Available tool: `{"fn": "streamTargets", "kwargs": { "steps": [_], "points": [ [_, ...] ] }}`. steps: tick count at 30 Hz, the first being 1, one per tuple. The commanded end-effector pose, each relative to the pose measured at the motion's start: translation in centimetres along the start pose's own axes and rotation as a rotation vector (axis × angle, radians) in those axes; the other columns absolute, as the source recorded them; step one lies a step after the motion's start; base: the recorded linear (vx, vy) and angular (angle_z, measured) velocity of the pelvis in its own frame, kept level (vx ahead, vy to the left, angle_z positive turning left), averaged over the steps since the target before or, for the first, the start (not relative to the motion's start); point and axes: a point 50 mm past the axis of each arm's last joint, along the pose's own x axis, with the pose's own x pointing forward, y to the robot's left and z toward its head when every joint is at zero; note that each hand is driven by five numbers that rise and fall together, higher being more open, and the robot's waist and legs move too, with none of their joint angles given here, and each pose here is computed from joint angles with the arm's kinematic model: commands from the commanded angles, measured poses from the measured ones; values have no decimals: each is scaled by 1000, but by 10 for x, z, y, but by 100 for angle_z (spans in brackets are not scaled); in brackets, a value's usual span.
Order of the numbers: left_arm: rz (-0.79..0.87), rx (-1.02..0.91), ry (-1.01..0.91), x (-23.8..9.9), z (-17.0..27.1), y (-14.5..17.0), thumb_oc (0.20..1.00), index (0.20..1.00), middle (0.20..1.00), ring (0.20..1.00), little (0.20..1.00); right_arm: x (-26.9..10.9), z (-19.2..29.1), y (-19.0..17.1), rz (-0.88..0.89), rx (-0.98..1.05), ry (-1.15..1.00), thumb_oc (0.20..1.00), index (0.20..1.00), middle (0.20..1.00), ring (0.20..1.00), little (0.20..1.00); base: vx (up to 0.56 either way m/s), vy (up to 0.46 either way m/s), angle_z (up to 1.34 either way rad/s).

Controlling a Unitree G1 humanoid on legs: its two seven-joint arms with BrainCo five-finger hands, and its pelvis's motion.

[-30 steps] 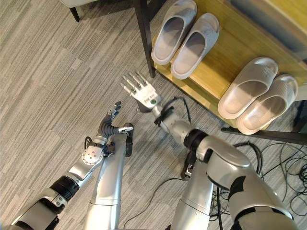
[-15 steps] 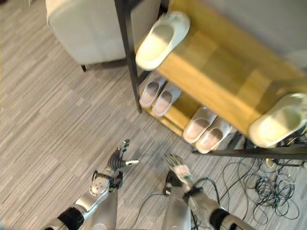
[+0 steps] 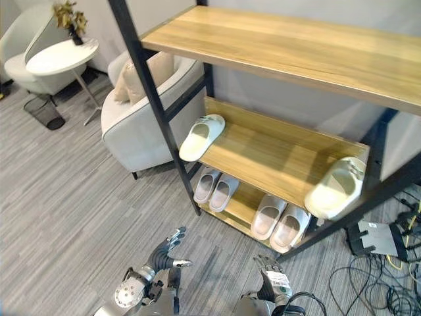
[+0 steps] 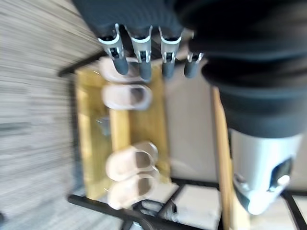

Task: Arrange the slippers neatly on the shoe rack.

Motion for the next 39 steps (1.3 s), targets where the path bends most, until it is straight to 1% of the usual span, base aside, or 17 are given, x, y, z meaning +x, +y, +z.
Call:
{"fn": "streamTargets", "kwargs": {
  "steps": [1,4,6,7,8,12,14,15,17,18,20,23,27,29,33,37,39],
  "points": [
    [-85,-17,-181,18,42,-3,1000,1000,1000,1000,1000,-13,-14,5,35,-24,39,1000,1000,1000,1000,1000,12,-109,-27],
    [-125,63,-214,28,52,-10,1000,1000,1000,1000,1000,-26,-28,10,20,-13,131,1000,1000,1000,1000,1000,25,-124,-22],
    [-126,100,-228,30,55,-12,1000,1000,1000,1000,1000,-27,-30,9,3,-2,150,1000,1000,1000,1000,1000,-8,-70,-4],
    [-120,193,-253,35,59,-14,1000,1000,1000,1000,1000,-33,-33,11,-7,7,166,1000,1000,1000,1000,1000,-4,-57,-11],
    [-120,193,-253,35,58,-15,1000,1000,1000,1000,1000,-34,-34,12,-6,7,167,1000,1000,1000,1000,1000,-27,-113,-14],
    [67,596,-255,62,63,3,1000,1000,1000,1000,1000,-39,-35,10,-68,82,207,1000,1000,1000,1000,1000,-82,-79,-3],
    [89,614,-264,66,68,3,1000,1000,1000,1000,1000,-40,-36,9,-80,92,212,1000,1000,1000,1000,1000,-45,-45,9],
    [147,717,-265,72,70,12,1000,1000,1000,1000,1000,-44,-35,12,-95,116,224,1000,1000,1000,1000,1000,-39,-38,11],
    [162,781,-273,73,68,13,1000,1000,1000,1000,1000,-47,-35,13,-105,114,227,1000,1000,1000,1000,1000,-16,-45,7],
    [245,874,-266,76,68,30,1000,1000,1000,1000,1000,-58,-39,18,-108,125,256,1000,1000,1000,1000,1000,-10,-35,5],
    [274,899,-276,76,70,35,1000,1000,1000,1000,1000,-61,-39,20,-105,134,264,1000,1000,1000,1000,1000,4,-16,-18],
    [363,1065,-320,76,76,57,1000,1000,1000,1000,1000,-80,-41,32,-51,157,306,1000,1000,1000,1000,1000,98,-17,-16],
    [407,1111,-333,79,81,66,1000,1000,1000,1000,1000,-88,-43,37,-21,166,331,1000,1000,1000,1000,1000,63,17,-15],
    [470,1114,-364,81,97,80,1000,1000,1000,1000,1000,-87,-47,35,-18,170,349,1000,1000,1000,1000,1000,36,78,-9],
    [510,1071,-385,79,117,96,1000,1000,1000,1000,1000,-84,-46,37,12,200,380,1000,1000,1000,1000,1000,46,84,-25],
    [500,1051,-380,74,117,97,1000,1000,1000,1000,1000,-83,-43,40,20,235,405,1000,1000,1000,1000,1000,44,89,-22],
    [484,1083,-353,65,105,99,1000,1000,1000,1000,1000,-86,-41,44,17,303,463,1000,1000,1000,1000,1000,70,124,-29]
  ]
}}
